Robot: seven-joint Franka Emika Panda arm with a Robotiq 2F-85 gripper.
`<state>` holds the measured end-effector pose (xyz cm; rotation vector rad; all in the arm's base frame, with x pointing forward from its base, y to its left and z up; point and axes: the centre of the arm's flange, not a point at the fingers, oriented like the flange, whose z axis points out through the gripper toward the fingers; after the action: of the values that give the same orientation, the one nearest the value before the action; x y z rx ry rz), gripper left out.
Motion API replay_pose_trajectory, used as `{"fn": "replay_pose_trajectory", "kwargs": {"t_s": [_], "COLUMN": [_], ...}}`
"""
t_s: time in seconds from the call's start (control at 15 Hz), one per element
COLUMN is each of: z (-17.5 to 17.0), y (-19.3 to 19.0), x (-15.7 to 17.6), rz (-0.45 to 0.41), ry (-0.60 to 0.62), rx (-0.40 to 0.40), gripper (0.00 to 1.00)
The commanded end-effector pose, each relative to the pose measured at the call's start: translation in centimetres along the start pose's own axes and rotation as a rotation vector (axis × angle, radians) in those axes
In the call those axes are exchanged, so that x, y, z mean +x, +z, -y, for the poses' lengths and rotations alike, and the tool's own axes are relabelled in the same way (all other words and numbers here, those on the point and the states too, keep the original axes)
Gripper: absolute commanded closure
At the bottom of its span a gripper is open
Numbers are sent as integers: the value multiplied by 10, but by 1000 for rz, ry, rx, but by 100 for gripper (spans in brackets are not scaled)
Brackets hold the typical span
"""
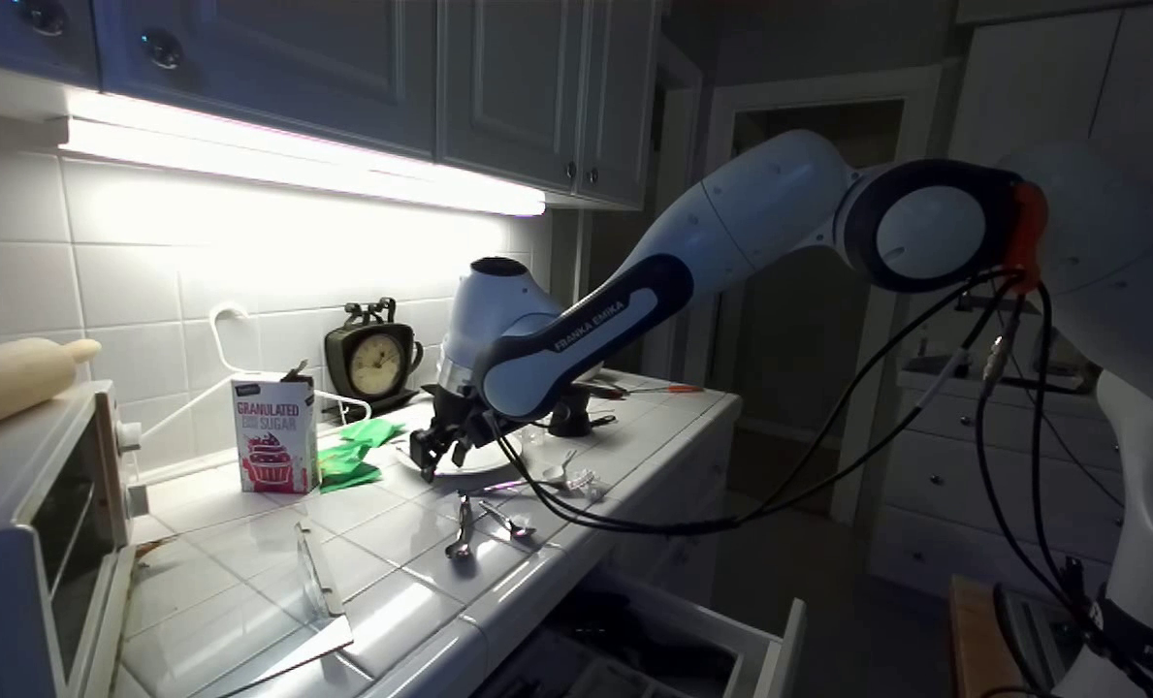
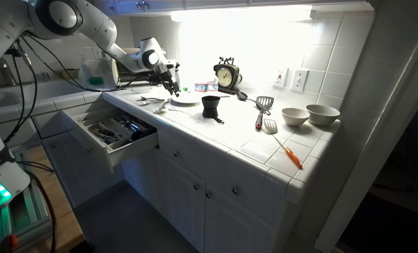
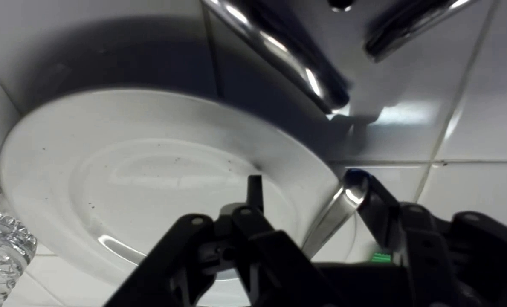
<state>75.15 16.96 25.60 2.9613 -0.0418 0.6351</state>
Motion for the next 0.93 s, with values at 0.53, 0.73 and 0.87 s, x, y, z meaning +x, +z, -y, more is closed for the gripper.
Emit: {"fn": "replay_pose_trajectory", "kwargs": {"t_s": [0.53, 0.73, 0.87], "z": [3, 4, 5], "y": [-11, -12, -14], "x": [-8, -7, -8], "rz": [7, 9, 6], "ry": [13, 14, 12], "rx": [-34, -32, -28], "gripper": [63, 64, 65]}}
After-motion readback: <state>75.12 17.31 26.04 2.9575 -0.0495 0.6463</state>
